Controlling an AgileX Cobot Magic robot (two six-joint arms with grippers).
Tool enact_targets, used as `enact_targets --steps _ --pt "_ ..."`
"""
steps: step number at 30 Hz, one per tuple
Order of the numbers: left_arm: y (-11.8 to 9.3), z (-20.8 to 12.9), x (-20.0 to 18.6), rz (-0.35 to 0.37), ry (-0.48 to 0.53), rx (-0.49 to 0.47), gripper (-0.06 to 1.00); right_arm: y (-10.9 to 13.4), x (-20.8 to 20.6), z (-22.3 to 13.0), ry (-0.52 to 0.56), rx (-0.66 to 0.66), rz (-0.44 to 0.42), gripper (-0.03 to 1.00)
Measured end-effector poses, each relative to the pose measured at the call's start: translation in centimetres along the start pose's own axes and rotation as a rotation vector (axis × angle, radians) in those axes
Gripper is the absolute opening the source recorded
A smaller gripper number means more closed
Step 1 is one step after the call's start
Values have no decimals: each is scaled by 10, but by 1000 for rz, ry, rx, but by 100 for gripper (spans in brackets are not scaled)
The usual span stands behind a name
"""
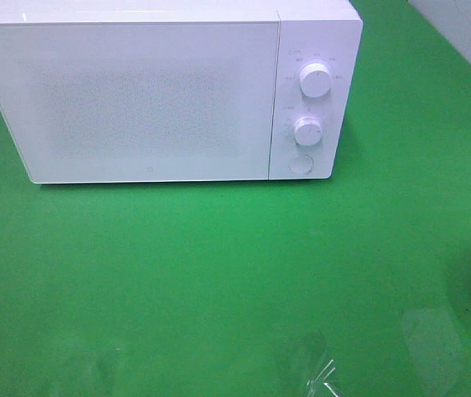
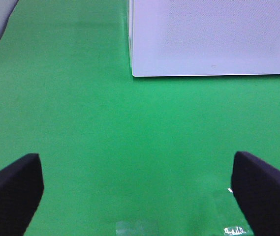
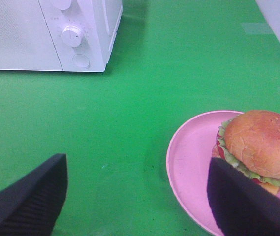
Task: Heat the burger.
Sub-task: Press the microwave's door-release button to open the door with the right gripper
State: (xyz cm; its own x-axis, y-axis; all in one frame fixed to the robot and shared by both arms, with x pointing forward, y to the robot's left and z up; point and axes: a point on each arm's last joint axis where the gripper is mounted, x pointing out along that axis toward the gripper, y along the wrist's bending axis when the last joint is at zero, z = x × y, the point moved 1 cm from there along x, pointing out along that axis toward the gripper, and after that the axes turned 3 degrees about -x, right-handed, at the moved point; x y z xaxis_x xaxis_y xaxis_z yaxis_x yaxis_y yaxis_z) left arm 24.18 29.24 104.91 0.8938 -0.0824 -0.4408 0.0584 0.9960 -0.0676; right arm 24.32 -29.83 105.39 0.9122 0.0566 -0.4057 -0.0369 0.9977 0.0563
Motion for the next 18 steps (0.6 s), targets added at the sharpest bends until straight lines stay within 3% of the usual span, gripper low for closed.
enact_targets --steps 18 --pt "0 0 0 0 0 0 96 0 -2 2 -8 0 0 75"
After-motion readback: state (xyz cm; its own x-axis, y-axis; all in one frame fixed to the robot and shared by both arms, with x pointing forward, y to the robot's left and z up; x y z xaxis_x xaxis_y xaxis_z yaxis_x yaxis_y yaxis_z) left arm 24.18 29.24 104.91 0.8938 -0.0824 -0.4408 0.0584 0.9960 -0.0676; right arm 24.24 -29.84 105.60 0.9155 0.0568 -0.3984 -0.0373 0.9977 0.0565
